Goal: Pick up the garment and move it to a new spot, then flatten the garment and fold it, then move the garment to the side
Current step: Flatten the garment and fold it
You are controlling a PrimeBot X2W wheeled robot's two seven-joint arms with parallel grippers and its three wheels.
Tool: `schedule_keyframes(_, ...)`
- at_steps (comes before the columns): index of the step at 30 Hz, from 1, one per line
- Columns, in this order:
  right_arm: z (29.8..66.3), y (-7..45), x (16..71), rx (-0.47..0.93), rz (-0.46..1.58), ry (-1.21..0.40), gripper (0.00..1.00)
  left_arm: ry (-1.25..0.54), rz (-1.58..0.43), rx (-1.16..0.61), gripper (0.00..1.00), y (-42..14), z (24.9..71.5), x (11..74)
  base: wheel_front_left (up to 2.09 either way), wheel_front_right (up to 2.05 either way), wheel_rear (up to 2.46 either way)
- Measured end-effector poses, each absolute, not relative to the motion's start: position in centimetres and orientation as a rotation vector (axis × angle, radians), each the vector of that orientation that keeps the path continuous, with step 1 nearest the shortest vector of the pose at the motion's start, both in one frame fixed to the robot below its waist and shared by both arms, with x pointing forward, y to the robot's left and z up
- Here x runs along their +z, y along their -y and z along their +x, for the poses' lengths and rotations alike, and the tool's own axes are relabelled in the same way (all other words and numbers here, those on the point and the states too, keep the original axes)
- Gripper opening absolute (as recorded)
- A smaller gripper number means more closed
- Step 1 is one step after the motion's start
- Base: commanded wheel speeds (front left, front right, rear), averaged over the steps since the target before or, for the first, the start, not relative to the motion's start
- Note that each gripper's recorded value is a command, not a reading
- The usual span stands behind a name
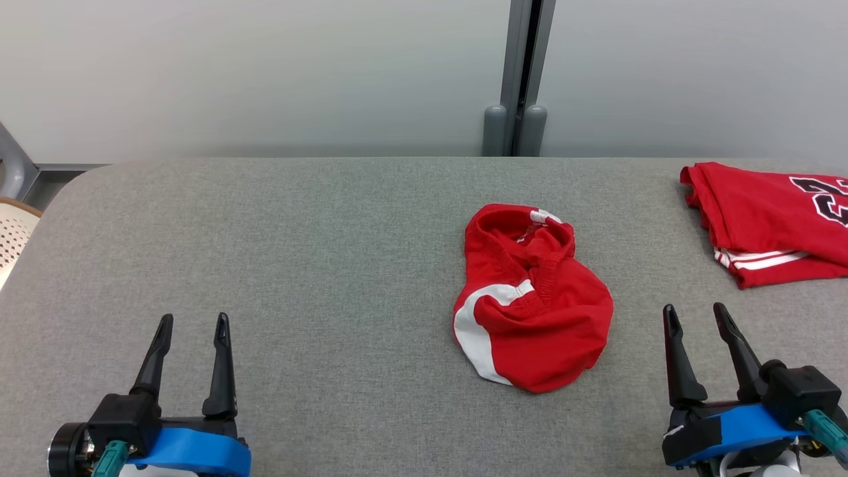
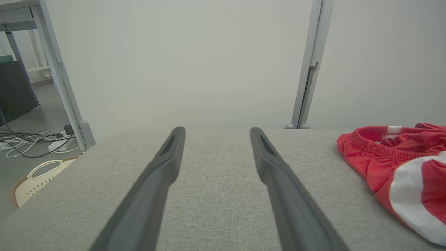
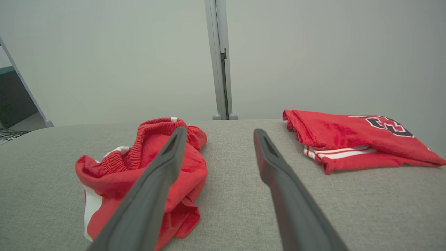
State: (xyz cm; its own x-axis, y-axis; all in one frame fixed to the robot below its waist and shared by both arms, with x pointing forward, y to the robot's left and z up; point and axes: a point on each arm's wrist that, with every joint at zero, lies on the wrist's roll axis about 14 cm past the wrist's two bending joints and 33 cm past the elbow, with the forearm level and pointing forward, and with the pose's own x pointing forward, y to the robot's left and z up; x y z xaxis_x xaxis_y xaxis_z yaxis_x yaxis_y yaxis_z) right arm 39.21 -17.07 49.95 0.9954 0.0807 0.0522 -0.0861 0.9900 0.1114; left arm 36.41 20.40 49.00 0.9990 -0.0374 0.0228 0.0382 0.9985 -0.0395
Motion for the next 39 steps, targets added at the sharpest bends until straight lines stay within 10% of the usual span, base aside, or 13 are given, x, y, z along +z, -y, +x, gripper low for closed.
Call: schedule_keyframes(39,38.8,17.3,49.8,0.078,0.118,0.042,1.0,0.052,-0.028,-0.127,1.0,-17.6,38.1,50.0,0.0,0.0,0.0)
